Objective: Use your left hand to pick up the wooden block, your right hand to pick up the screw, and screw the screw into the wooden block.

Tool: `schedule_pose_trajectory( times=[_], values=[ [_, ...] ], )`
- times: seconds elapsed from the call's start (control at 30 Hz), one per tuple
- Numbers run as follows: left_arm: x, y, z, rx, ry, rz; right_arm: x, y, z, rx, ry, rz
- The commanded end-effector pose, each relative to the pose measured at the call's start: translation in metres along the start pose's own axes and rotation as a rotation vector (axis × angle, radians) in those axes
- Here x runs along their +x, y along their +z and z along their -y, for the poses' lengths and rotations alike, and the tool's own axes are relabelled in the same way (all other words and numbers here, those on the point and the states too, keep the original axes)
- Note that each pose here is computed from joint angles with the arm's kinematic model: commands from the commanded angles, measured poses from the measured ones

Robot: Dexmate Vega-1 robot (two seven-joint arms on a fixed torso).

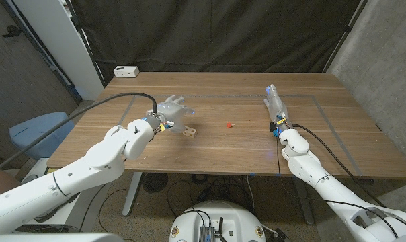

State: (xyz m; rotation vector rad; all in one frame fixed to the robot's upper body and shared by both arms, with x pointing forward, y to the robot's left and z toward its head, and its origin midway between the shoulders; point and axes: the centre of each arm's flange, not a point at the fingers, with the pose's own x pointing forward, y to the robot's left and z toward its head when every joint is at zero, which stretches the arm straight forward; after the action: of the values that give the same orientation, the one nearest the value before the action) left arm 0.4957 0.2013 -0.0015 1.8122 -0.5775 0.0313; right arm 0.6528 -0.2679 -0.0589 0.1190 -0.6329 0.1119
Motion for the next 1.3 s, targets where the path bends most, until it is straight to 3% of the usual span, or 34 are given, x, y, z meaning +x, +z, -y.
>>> schedule_pose_trajectory(
  times=[0.03,0.5,1.3],
  values=[
    [0.009,0.005,0.0,0.052,-0.067,0.023,-0.004,-0.003,-0.002,-0.002,-0.017,-0.007],
    [0.016,0.009,0.008,0.077,-0.116,0.011,-0.006,-0.004,-0.003,-0.003,-0.022,-0.011],
    [0.031,0.01,0.024,0.076,-0.07,0.06,-0.007,-0.006,-0.001,-0.011,-0.037,-0.016]
  ],
)
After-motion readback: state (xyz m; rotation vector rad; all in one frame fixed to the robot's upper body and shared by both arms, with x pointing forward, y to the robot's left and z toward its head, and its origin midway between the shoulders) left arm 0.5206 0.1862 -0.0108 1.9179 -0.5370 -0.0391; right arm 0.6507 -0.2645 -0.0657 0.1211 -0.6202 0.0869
